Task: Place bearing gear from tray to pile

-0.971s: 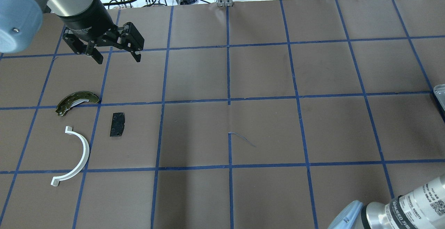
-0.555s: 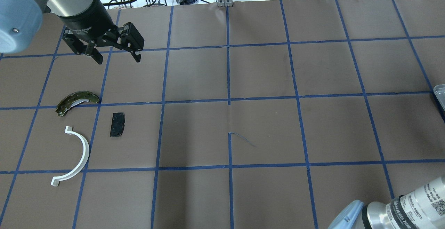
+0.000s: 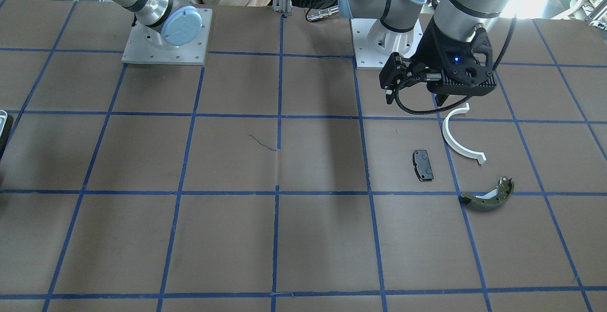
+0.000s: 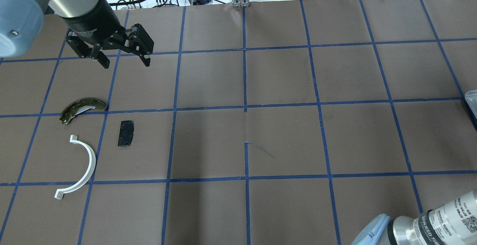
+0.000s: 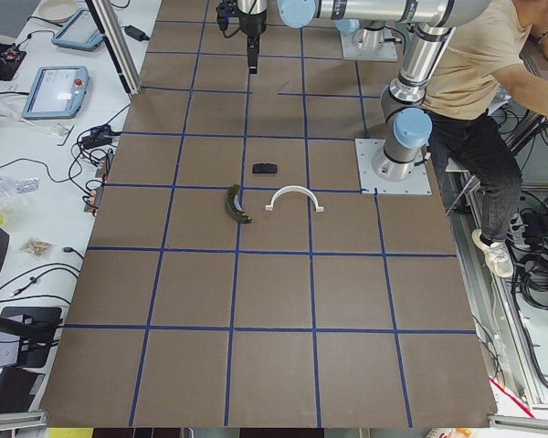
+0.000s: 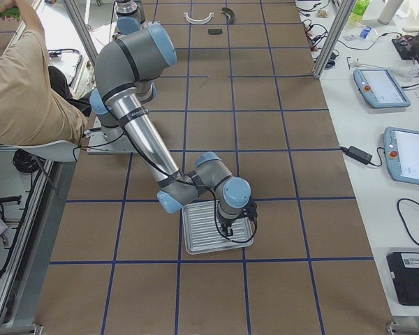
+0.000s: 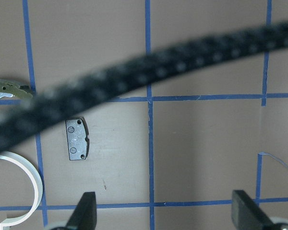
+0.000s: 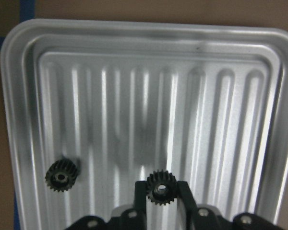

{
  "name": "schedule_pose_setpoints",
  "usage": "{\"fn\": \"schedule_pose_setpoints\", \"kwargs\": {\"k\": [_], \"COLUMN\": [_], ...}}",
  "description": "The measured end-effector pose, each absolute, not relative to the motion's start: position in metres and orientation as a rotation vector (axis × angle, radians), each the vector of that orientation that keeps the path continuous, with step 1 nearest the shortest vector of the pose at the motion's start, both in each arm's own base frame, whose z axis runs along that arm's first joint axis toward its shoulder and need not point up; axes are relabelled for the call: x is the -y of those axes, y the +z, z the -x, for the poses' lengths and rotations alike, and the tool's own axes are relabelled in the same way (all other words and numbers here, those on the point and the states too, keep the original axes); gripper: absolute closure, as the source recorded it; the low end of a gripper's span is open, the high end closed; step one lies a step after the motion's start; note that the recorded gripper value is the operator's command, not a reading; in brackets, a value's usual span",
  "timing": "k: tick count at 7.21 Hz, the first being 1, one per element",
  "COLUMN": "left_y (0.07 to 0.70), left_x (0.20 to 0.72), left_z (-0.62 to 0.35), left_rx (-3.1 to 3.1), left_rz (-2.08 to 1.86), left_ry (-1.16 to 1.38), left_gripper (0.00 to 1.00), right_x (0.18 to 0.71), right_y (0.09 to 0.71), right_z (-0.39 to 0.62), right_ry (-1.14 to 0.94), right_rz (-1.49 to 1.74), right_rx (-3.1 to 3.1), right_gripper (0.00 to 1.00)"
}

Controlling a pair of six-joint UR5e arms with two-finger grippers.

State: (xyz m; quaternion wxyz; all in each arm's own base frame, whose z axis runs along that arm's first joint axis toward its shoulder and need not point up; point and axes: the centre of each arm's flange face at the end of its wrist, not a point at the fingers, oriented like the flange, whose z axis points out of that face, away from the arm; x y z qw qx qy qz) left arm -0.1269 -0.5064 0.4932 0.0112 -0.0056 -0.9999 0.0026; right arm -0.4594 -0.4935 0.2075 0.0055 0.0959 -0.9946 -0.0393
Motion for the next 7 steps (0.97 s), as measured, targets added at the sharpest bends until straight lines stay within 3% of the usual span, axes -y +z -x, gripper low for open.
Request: {"fn": "schedule_pose_setpoints", "kwargs": {"k": [4, 7], "left_y": [0.496, 0.496], "left_x": [0.504, 0.504], "left_z": [0.127, 0.127], "left_rx": [3.119, 3.119], "left_rz": [0.024, 0.031], "left_ry": [0.017, 0.017], "left_gripper": [0.00, 0.00], "right_x": [0.543, 0.592], "right_y": [0.260, 0.295], "right_z": [0.355, 0.211], "right_ry": [-0.068, -0.033], "right_rz": [-0.368, -0.292], "right_rx": [3.078, 3.067], "right_gripper": [1.00, 1.00]}}
